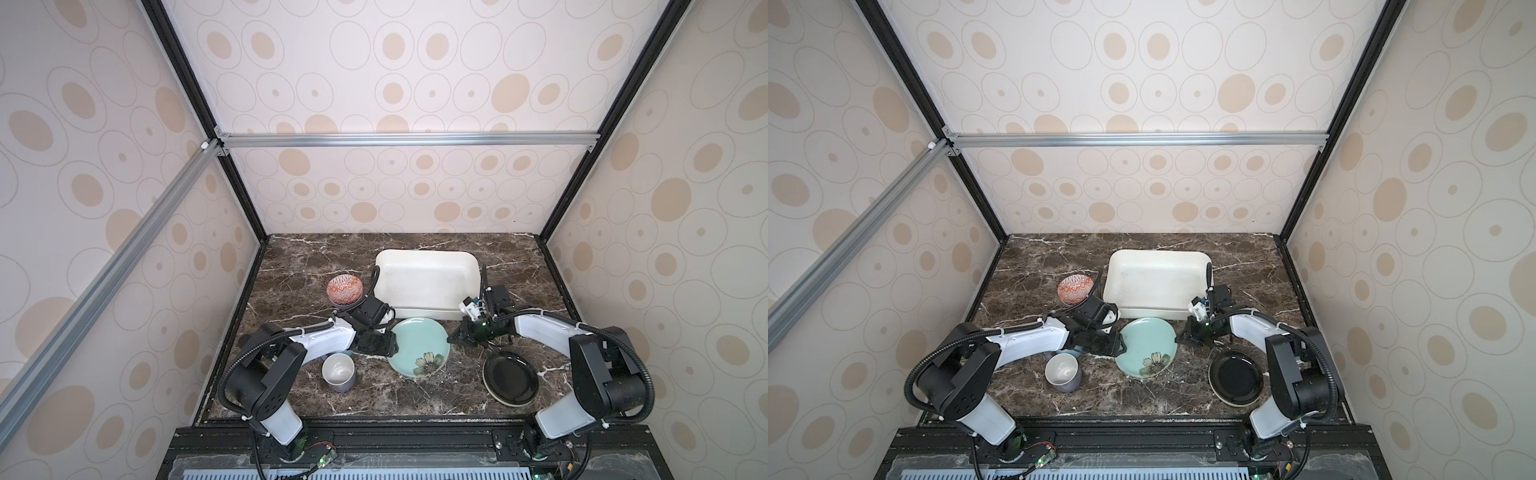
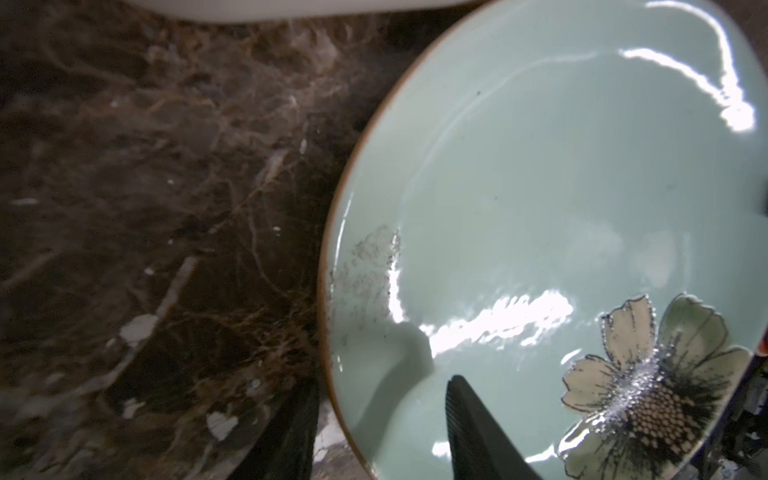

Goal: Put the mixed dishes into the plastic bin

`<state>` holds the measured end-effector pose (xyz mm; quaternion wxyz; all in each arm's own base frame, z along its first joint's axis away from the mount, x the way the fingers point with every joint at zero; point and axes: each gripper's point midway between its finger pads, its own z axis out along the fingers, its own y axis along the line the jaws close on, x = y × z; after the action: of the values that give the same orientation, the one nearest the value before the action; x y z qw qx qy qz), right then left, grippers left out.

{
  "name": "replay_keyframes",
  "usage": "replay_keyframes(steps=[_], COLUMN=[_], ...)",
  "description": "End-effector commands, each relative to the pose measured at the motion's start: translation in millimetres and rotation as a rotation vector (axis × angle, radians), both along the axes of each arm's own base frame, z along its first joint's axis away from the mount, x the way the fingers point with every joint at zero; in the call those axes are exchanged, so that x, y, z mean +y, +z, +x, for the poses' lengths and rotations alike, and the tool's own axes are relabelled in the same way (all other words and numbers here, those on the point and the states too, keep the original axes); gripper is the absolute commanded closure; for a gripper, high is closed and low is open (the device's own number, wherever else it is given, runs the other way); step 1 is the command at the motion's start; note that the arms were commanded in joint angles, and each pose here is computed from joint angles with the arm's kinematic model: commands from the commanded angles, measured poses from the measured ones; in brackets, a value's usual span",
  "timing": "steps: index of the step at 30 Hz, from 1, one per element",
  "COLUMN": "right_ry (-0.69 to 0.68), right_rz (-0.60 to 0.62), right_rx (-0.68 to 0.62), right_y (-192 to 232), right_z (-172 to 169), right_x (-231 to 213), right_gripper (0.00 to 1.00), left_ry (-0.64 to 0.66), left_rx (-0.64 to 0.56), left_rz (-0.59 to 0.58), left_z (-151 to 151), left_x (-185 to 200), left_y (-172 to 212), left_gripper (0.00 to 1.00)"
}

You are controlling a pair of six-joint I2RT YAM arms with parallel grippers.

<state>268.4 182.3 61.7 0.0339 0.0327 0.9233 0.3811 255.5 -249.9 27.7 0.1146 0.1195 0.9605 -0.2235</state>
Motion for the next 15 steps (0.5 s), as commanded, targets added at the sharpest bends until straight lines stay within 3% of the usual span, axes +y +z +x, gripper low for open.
replay_keyframes(steps=[1, 15], right_ry=[-0.020, -0.020], right_rz=[-0.017, -0.006], right_rx=[0.054, 0.082], right_y=[-9.8, -18.6], right_z=[-7.2, -8.1], right_x=[-5.9, -3.8], right_gripper=[1.00, 0.96], left_ry=[-0.030, -0.065], left_rx=[-0.017, 0.020], left_rz=[-0.043, -0.067], left_z=[5.6, 0.0], left_x=[-15.4, -27.4], left_y=[5.6, -14.5], left_gripper=[0.59, 0.76])
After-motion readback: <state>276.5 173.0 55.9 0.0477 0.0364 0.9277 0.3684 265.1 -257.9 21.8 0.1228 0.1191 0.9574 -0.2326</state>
